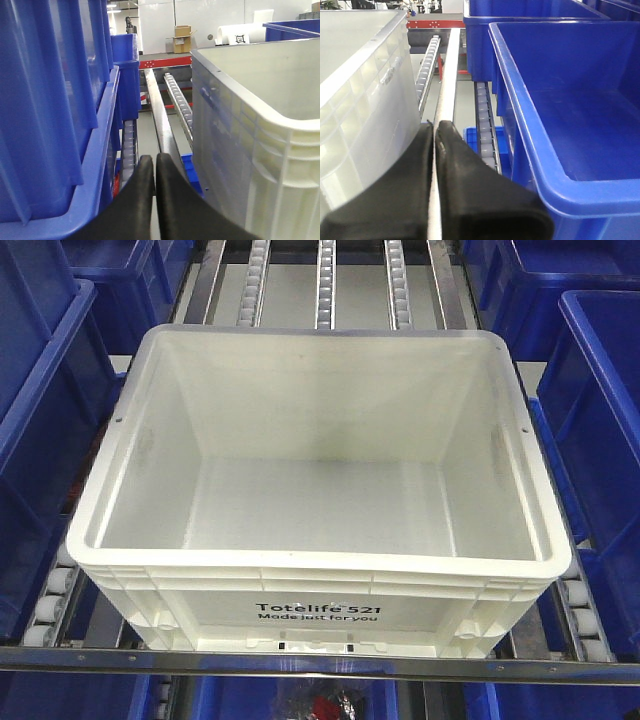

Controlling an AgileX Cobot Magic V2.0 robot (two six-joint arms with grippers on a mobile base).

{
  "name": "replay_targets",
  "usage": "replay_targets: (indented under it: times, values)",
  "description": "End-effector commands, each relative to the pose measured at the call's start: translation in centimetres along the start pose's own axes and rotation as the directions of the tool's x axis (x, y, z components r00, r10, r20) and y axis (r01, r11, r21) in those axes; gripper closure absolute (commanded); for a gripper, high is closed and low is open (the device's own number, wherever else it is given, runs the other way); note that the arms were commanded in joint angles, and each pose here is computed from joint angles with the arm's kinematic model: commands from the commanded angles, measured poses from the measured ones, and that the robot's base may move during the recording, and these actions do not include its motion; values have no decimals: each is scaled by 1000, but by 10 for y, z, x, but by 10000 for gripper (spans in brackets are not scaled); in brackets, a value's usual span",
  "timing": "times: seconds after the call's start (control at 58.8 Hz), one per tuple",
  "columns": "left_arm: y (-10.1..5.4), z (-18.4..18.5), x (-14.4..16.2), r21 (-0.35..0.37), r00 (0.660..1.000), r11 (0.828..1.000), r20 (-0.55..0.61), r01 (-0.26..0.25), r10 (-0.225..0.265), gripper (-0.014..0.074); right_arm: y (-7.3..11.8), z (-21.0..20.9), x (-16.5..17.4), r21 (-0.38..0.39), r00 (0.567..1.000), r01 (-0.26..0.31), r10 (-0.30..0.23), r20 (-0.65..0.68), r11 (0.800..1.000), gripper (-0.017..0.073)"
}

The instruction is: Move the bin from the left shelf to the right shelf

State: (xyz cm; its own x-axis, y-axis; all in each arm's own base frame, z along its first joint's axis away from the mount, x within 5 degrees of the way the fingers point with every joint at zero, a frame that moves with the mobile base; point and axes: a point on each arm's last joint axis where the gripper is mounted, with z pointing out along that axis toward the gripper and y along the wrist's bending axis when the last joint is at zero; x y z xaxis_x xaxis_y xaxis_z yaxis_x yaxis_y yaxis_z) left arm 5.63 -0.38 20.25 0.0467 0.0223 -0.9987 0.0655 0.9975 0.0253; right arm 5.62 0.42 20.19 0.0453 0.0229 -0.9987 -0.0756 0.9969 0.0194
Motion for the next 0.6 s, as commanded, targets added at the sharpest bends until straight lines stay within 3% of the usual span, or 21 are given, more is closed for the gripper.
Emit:
replay_targets:
  times: [0.0, 0.578]
  values:
    - [0, -1, -1, -7, 997, 1000, 75, 9, -9, 600, 0, 0, -1, 5, 998, 14, -14, 59, 1000, 567]
    - [0, -1, -1, -7, 997, 1000, 75, 9, -9, 600, 0, 0, -1, 5, 998, 14, -14, 59, 1000, 567]
